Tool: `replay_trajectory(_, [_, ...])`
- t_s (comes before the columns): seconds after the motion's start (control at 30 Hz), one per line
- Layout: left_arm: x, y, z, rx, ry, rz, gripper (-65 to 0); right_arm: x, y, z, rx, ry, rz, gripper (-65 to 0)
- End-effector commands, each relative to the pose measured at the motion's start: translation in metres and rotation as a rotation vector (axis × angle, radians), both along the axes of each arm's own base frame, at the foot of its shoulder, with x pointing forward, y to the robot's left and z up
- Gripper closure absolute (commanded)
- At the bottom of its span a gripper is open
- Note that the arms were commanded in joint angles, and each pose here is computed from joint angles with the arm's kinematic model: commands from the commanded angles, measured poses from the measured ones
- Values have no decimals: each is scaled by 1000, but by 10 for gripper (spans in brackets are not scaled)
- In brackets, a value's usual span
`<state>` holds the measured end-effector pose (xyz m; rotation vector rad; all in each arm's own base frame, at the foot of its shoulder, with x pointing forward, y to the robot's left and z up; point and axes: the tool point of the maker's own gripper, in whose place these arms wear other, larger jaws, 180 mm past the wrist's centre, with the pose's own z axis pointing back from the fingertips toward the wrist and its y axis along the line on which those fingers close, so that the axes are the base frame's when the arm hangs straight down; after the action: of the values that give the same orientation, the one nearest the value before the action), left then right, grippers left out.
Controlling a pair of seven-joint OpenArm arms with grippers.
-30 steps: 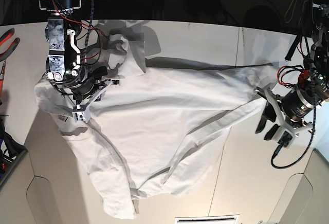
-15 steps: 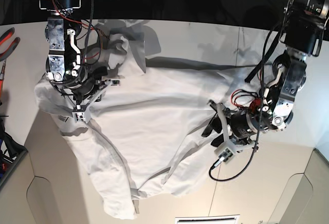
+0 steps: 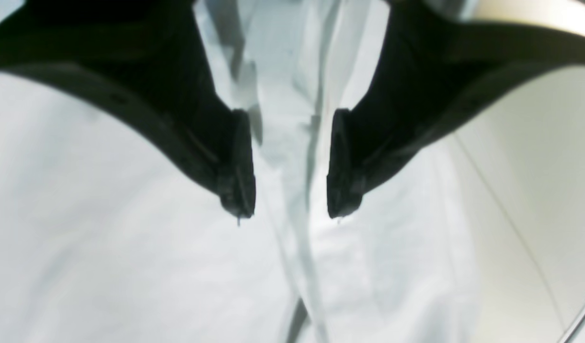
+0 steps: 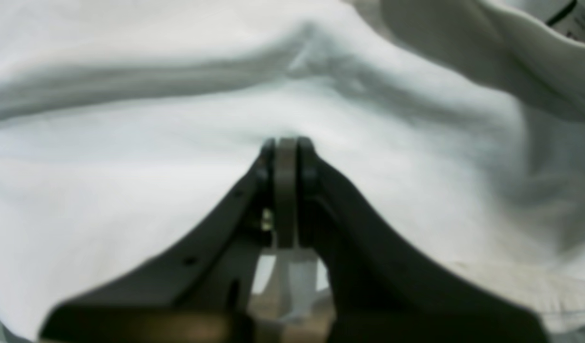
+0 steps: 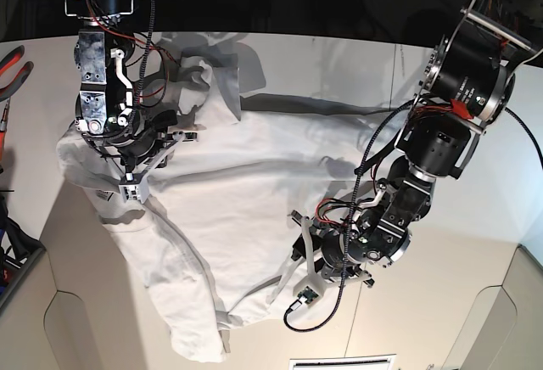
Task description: Layout the t-shirt on the table in an organized manner, then fold the t-shirt properly
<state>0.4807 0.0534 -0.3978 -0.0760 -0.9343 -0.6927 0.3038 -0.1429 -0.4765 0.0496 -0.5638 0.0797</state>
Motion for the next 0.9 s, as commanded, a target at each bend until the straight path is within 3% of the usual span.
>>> replay_trajectory(0.0, [22, 1, 25, -4, -82, 22, -279, -8, -8, -6, -37, 52, -9, -10])
replay_trajectory(0.2, [27, 28, 12, 129, -129, 68, -251, -8, -9, -6, -37, 51, -9, -10])
replay_trajectory(0.43, [21, 38, -1, 141, -99, 79, -242, -8, -8, -6, -37, 51, -9, -10])
replay_trajectory(0.6, [23, 37, 2, 132, -119, 78, 0, -8, -8, -6, -37, 52, -9, -10])
replay_trajectory(0.87, [62, 104, 58, 220, -308, 263, 0, -12, -9, -8, -38, 64, -9, -10])
